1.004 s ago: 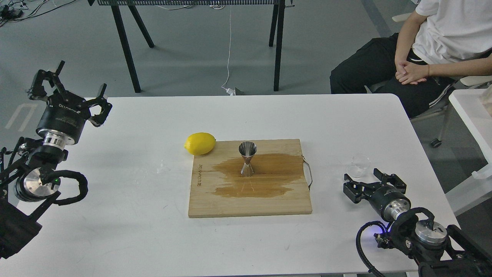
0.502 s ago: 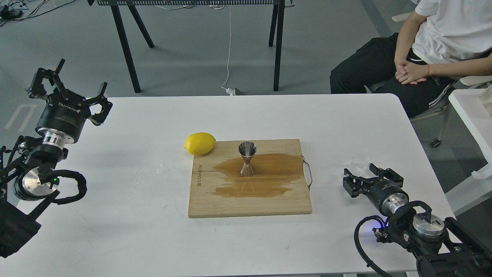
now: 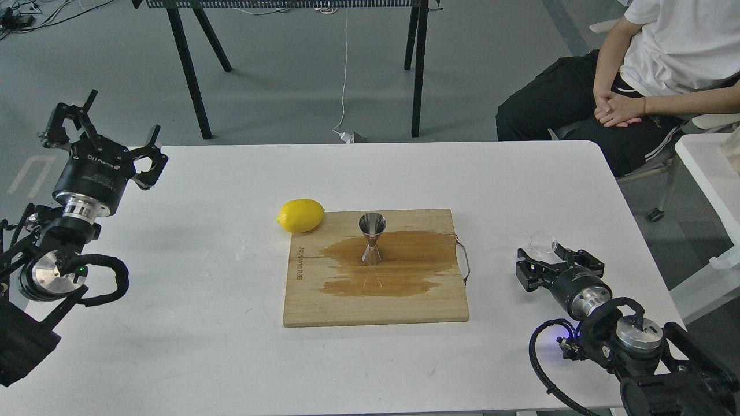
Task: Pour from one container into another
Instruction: 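Move the right gripper toward the clear glass cup and grasp it, then lift the clear cup with the right gripper over the jigger, then tilt the clear cup with the right gripper to pour into the jigger, then turn the cup upright and carry it back with the right gripper, then set the clear cup down on the table and open the right gripper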
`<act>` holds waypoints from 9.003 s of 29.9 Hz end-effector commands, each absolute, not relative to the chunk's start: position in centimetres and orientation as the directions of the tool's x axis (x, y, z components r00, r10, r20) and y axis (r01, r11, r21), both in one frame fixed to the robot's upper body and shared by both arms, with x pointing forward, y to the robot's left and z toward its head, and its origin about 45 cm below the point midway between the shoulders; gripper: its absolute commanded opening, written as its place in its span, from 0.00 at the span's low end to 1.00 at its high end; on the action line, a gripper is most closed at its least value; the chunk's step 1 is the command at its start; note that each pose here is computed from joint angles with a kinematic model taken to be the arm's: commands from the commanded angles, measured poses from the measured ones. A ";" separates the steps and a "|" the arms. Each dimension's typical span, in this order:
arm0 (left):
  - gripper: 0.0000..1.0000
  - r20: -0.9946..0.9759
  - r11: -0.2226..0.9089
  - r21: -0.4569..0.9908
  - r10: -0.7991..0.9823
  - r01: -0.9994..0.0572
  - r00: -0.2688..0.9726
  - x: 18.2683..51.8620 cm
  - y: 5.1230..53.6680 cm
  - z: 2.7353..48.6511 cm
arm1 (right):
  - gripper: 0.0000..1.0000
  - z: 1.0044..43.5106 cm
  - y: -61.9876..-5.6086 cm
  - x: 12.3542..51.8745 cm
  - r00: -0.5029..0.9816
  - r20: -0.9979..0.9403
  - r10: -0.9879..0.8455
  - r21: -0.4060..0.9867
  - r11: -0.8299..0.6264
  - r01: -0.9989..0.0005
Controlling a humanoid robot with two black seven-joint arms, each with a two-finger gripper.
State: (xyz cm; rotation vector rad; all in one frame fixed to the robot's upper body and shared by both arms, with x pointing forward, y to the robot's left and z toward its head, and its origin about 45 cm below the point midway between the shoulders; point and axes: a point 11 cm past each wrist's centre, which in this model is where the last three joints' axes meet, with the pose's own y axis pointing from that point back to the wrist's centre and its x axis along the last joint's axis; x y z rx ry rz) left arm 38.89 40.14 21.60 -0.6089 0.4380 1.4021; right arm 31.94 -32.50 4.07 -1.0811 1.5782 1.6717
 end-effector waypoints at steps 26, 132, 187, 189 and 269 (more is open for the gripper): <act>1.00 -0.603 0.066 -0.136 0.787 -0.989 0.135 38.7 40.7 21.9 | 0.39 4.3 -32.1 31.6 -0.454 -0.884 -0.107 0.466 -0.144 -0.873; 1.00 -0.566 0.035 -0.150 0.817 -0.988 0.115 38.2 43.1 23.1 | 0.30 16.9 -7.4 34.9 0.564 0.015 -0.826 0.274 -0.539 -0.797; 1.00 -0.574 0.013 -0.158 0.812 -0.987 0.103 37.8 43.3 22.7 | 0.28 14.8 -7.8 34.5 0.580 0.474 -0.662 0.268 -0.519 -0.811; 1.00 -0.574 0.013 -0.158 0.812 -0.987 0.103 37.8 43.3 22.7 | 0.28 14.9 -8.2 34.6 0.570 0.508 -0.646 0.261 -0.515 -0.816; 1.00 -0.602 0.012 -0.170 0.791 -0.985 0.113 38.3 42.2 22.4 | 0.31 4.3 -33.1 30.9 -0.336 -0.939 -0.075 0.345 -0.196 -0.918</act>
